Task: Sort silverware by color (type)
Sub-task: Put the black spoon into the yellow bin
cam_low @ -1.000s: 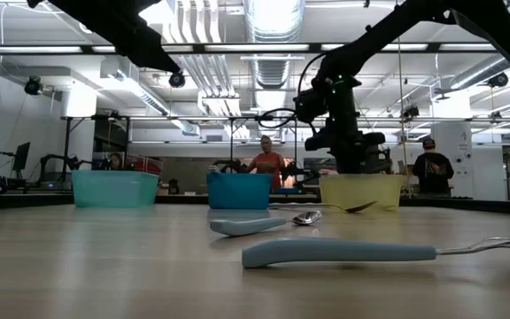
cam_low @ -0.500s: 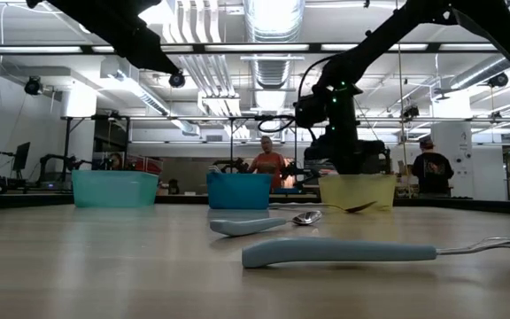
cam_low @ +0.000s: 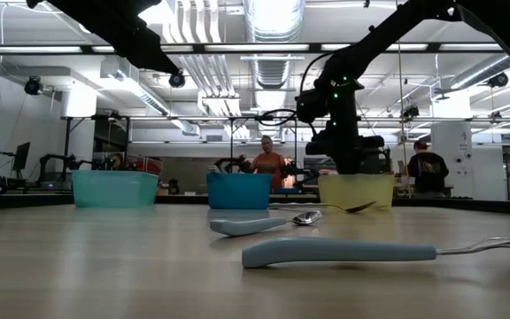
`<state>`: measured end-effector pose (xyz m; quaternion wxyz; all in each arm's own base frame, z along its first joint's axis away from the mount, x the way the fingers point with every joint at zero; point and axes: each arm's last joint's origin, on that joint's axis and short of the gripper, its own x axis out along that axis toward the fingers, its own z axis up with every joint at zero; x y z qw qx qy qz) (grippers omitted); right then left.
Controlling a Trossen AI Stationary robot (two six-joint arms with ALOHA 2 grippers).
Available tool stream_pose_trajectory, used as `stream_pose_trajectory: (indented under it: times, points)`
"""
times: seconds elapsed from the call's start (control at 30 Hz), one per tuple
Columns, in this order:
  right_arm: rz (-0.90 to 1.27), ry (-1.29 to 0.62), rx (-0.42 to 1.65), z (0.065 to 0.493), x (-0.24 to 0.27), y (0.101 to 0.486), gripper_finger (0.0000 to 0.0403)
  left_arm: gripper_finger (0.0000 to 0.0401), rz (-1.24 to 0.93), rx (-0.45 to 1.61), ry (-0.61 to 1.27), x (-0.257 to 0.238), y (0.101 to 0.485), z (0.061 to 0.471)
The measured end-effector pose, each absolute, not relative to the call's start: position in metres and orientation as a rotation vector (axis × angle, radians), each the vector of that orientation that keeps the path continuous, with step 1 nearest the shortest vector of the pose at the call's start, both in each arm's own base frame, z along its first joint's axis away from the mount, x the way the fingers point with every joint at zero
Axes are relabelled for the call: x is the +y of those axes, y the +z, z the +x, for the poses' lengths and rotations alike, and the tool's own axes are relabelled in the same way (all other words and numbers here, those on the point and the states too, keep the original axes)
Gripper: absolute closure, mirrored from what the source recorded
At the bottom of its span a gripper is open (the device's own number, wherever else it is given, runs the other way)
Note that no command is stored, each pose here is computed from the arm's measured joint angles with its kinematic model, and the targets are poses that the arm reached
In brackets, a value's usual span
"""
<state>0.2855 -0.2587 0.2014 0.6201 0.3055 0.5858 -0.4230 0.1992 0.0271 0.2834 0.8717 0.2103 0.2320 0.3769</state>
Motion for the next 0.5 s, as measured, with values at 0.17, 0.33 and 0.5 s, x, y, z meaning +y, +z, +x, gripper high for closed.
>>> stream_pose_trajectory:
  times: [0.17, 0.33, 0.5]
  points:
    - [0.671, -0.983, 1.346, 0.2859, -0.2594, 0.2019, 0.039, 0.0194, 0.44, 0.485, 0.788, 0.0271, 0.2835, 0.1992]
    - [0.661, -0.985, 1.351, 0.2866, -0.2579, 0.2005, 0.039, 0.0194, 0.439, 0.485, 0.788, 0.0271, 0.2835, 0.1992]
    - [0.67, -0.991, 1.35, 0.2866, -0.2573, 0.1999, 0.0389, 0.0194, 0.439, 0.485, 0.788, 0.0272, 0.2835, 0.1991]
